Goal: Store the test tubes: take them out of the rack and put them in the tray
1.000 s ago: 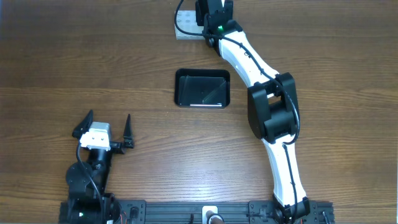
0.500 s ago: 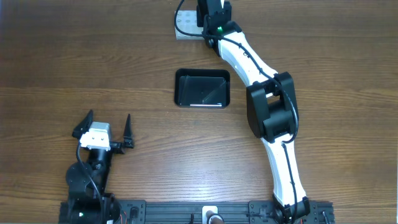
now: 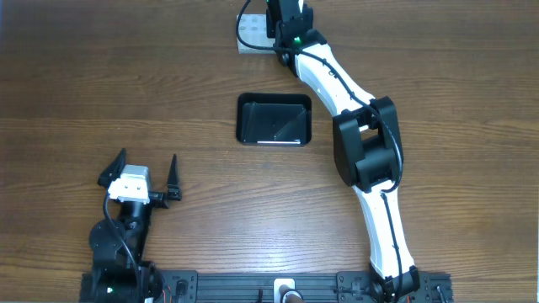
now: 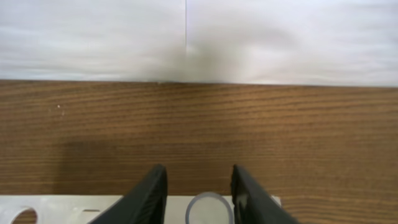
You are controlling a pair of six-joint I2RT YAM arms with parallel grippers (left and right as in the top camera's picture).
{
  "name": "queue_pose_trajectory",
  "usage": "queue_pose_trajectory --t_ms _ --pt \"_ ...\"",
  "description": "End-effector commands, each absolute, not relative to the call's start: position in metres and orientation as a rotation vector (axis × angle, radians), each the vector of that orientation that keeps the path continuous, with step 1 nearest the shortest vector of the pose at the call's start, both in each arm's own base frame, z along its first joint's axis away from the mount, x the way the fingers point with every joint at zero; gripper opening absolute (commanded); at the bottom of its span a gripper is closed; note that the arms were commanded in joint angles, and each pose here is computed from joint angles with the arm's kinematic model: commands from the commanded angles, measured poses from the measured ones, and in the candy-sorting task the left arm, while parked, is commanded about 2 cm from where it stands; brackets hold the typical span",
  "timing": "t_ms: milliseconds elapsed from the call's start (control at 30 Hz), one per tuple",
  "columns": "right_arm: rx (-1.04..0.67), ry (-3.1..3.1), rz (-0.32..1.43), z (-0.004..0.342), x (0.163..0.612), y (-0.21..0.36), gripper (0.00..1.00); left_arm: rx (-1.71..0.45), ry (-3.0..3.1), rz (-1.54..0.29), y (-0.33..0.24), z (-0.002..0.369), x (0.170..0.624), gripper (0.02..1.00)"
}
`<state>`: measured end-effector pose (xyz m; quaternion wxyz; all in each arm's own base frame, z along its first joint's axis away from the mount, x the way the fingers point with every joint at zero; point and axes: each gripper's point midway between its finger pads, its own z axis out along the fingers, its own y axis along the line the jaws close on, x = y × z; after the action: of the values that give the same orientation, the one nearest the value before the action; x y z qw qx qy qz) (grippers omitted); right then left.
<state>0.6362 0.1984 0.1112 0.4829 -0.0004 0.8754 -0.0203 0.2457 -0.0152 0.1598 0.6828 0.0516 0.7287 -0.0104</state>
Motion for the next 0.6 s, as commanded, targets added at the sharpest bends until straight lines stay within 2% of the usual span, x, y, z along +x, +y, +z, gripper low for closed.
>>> queue_pose_trajectory --t_ms 33,600 --pt "-0.004 2.127 -0.046 0.1100 0.6382 0.2028 0.290 0.131 1.631 -0.023 -0.0164 0.1588 0.2454 1.000" --pt "-0.005 2.128 -0.047 0.1099 0.6381 0.2027 0.148 0.131 1.631 -0.023 -0.0164 0.1588 0.2454 1.000"
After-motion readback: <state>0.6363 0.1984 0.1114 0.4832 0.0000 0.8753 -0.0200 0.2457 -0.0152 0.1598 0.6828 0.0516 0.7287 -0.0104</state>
